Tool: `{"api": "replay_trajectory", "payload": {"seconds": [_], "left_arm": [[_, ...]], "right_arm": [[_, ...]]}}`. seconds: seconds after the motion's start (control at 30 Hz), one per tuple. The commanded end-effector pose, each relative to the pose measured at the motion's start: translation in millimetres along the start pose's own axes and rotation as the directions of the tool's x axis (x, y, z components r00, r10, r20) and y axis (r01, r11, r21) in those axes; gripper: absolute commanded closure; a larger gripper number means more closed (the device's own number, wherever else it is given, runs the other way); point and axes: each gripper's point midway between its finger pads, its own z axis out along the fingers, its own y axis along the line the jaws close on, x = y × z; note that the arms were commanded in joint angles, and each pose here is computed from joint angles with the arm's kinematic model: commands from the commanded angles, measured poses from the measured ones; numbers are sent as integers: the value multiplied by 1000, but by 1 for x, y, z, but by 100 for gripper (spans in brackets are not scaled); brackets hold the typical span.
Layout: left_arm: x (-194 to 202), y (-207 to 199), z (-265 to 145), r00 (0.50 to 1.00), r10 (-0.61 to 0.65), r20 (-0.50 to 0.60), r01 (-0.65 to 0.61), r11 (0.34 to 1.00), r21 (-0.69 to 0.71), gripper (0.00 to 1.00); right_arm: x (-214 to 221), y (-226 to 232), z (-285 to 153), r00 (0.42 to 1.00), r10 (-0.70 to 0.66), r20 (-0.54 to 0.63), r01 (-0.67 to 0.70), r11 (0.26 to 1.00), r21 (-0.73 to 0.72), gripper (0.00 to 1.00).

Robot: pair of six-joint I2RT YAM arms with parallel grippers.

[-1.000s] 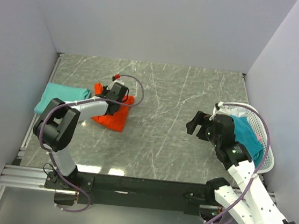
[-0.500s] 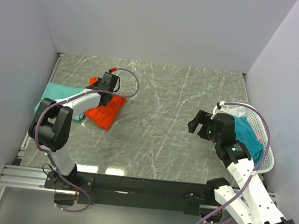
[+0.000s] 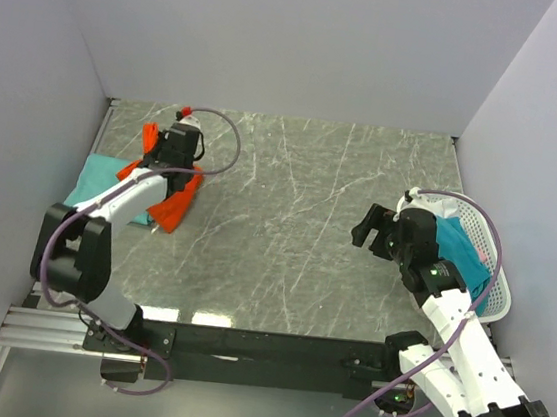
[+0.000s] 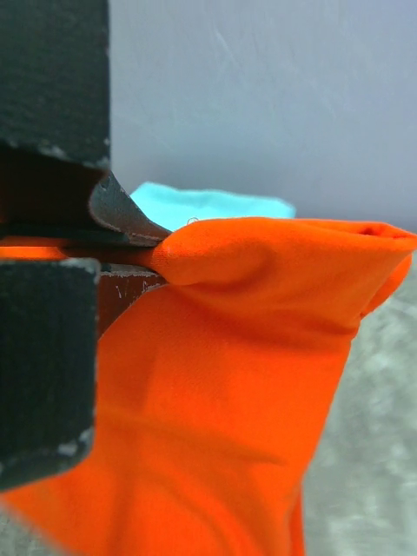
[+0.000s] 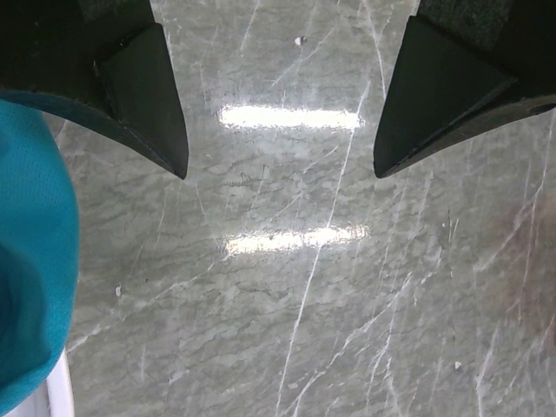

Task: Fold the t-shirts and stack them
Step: Neatly place the folded tshirt to the corner

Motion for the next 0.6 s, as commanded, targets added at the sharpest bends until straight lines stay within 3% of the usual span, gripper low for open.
{"api": "replay_trajectory", "payload": {"seconds": [0.0, 0.13, 0.57], "left_arm": [[-31, 36, -18, 988, -107, 107, 114, 992, -57, 99], [-42, 50, -30, 981, -109, 163, 115, 993, -29, 99], [-55, 73, -36, 969, -141, 202, 151, 988, -32, 99]], "right_arm": [[-9, 2, 0, 999, -9, 42, 10, 1000, -21, 7], [-9, 3, -1, 999, -10, 44, 11, 1000, -24, 7], [-9, 4, -2, 999, -10, 43, 11, 999, -30, 7]]}}
